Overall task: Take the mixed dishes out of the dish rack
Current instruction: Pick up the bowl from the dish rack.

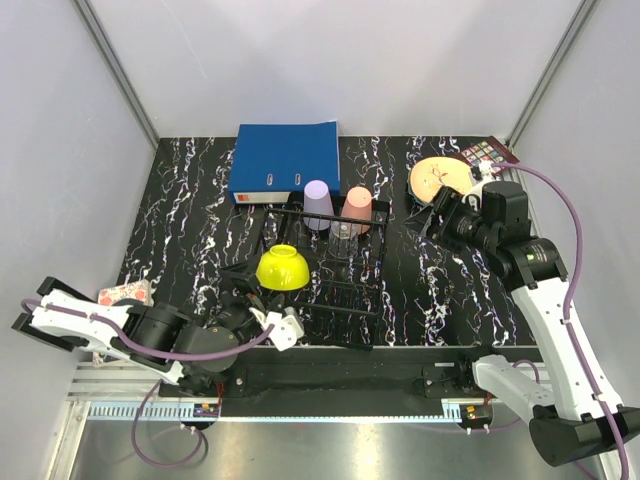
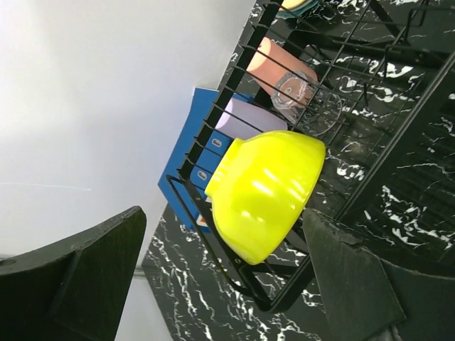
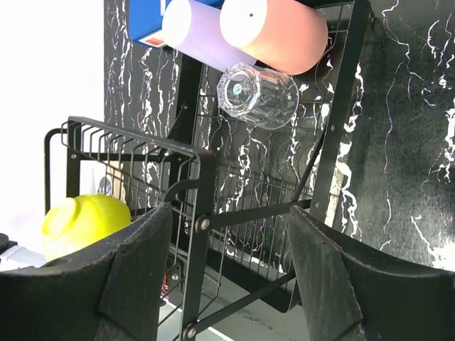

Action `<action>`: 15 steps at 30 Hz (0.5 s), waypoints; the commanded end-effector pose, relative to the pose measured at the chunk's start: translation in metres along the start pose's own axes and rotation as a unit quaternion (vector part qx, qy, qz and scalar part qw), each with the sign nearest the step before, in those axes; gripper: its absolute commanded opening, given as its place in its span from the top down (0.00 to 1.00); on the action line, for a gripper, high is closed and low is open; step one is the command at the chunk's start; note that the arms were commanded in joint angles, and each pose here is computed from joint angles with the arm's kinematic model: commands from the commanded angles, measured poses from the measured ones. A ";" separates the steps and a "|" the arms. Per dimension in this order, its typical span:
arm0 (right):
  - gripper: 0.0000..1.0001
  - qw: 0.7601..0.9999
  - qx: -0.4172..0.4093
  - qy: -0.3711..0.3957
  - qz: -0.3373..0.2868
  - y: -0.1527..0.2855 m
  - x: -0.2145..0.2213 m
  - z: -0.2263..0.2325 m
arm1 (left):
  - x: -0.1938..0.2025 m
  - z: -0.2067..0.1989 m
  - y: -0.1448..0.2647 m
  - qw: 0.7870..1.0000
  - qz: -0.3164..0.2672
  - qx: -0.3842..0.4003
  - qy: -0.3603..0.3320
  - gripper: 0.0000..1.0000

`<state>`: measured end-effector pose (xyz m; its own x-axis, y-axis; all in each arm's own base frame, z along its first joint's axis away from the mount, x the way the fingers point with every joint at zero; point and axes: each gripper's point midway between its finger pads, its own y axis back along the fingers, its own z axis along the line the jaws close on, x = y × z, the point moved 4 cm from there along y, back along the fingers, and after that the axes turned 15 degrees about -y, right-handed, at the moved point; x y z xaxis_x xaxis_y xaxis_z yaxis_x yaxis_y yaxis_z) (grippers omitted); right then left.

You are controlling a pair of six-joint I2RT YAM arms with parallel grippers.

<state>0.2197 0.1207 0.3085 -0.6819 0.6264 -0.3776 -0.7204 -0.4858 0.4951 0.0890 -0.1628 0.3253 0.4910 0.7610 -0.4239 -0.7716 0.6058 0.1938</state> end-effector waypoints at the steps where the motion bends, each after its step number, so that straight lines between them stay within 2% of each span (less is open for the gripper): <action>1: 0.27 0.999 -0.026 0.019 0.000 -0.008 -0.003 0.007 | 0.008 0.006 0.002 0.999 0.007 -0.020 -0.028 0.01; 5: 0.27 0.999 -0.028 0.015 0.005 -0.014 -0.002 0.005 | 0.018 -0.003 0.001 0.997 0.018 -0.020 -0.066 0.01; 15: 0.27 0.999 -0.028 0.007 0.017 -0.026 -0.003 0.004 | 0.031 -0.021 -0.002 0.995 0.031 -0.010 -0.089 0.01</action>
<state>0.2355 0.1281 0.2922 -0.7071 0.6131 -0.3523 -0.6942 -0.5074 0.5105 0.0952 -0.1493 0.3008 0.5109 0.8121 -0.2819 -0.7955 0.5709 0.2030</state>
